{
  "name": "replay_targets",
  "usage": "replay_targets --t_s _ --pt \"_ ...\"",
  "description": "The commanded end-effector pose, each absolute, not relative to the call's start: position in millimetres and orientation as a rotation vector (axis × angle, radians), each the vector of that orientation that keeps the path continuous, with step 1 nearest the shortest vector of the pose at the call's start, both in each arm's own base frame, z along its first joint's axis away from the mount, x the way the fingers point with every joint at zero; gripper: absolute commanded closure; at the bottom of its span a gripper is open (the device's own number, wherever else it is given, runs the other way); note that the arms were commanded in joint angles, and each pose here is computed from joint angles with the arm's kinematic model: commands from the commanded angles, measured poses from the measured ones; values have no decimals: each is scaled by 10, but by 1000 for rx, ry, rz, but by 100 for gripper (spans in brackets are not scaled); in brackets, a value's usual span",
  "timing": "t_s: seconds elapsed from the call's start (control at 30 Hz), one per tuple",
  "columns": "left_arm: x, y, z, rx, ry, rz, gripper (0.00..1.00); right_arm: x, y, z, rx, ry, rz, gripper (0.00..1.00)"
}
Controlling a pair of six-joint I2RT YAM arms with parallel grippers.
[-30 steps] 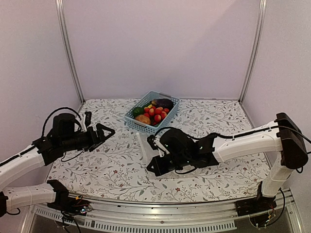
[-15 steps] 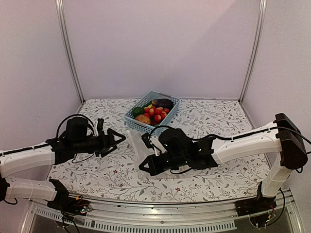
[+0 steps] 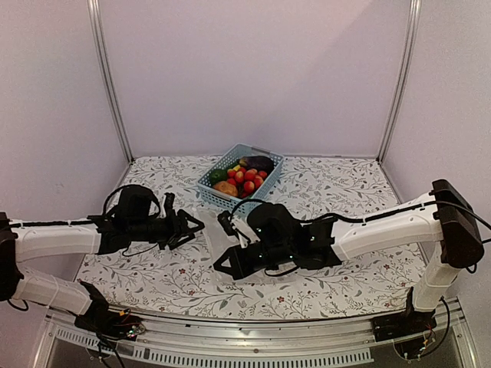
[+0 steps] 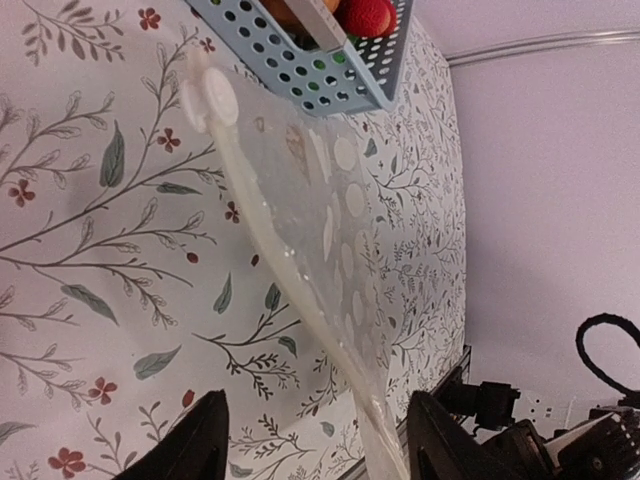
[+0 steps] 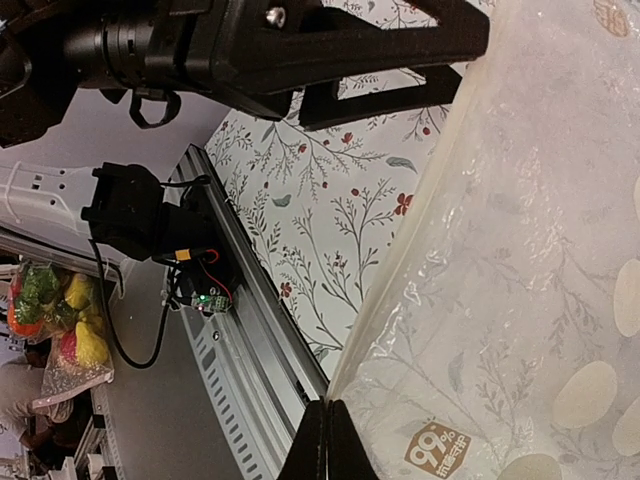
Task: Place the food in the zip-top bag and seal the zipper
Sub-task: Pass from the right arm to the left
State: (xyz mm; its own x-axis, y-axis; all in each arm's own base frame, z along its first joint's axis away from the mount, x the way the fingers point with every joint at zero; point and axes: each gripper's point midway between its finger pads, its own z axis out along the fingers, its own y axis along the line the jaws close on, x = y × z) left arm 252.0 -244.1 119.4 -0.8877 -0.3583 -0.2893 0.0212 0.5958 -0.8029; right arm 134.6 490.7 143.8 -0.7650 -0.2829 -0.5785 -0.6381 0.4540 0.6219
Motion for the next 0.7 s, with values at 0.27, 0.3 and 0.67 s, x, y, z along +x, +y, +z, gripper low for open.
replay_targets --t_s 0.27,0.3,0.67 --pt "2611 -2604 1356 -207 2356 -1265 58 1281 5007 1552 -808 2271 1275 100" --pt "2610 -2606 1349 -206 2359 -1264 60 1270 5010 1545 -809 2272 1273 100" --pt "2629 -2619 1319 -208 2365 -1259 80 1252 5015 1538 -821 2268 1257 100"
